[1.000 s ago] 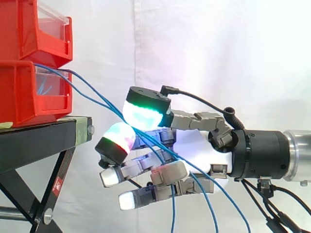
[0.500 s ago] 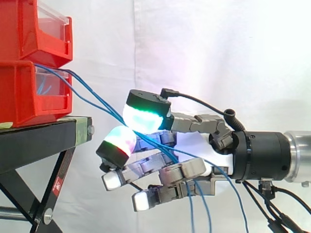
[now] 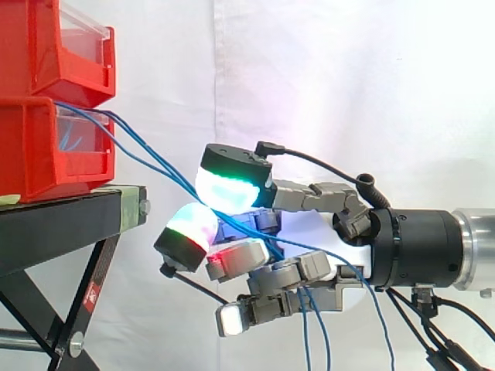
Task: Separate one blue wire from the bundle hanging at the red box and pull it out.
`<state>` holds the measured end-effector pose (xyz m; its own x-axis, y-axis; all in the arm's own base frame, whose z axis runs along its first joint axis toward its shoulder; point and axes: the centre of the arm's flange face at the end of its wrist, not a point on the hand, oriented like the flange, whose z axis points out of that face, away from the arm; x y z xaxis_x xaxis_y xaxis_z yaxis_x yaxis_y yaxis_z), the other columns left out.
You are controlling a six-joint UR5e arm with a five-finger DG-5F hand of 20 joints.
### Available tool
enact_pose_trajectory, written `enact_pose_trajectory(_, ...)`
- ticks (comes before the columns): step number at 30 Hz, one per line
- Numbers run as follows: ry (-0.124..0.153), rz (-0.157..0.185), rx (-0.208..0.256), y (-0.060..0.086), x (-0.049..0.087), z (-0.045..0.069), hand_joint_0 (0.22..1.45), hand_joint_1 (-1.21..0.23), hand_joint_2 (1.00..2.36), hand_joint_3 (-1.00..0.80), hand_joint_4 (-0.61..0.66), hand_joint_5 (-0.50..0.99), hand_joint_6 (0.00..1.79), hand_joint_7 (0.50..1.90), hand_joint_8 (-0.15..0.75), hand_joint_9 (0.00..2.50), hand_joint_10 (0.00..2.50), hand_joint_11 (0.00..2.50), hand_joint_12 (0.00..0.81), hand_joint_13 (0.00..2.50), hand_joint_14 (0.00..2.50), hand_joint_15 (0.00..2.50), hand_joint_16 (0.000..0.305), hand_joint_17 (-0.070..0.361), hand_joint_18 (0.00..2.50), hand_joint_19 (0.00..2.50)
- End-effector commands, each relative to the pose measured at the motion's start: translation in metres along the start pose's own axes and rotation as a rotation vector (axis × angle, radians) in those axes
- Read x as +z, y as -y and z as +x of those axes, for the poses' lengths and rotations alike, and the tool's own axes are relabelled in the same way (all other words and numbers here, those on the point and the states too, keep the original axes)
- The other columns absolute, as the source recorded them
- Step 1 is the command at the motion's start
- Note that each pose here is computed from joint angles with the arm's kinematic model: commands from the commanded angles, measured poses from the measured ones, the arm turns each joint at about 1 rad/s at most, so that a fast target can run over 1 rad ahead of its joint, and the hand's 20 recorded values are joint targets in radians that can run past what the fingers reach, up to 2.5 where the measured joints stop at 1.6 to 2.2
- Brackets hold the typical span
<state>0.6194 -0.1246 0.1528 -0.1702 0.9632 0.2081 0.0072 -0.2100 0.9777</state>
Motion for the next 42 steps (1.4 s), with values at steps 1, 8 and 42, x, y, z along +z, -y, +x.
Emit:
enact_pose_trajectory(1,0.000,0.002,0.000,0.001,-0.001,0.000,0.66,-0.66,1.03,-0.12,0.24,-0.22,0.84,1.05,0.320,0.99,0.42,1.59,0.326,1.25,0.90,1.46,0.048,0.109,0.76,0.74)
enact_pose_trajectory(8,-0.002,-0.001,-0.002,0.000,0.000,0.000,0.66,-0.66,1.03,-0.12,0.24,-0.22,0.84,1.03,0.324,0.97,0.64,1.57,0.320,1.25,0.89,1.48,0.048,0.109,0.75,0.74)
enact_pose_trajectory(42,0.108,0.078,-0.569,-0.108,-0.038,0.015,0.68,-0.73,1.03,-0.17,0.23,-0.22,0.83,0.98,0.317,0.96,0.48,1.62,0.330,1.23,0.76,1.53,0.048,0.108,0.70,0.74)
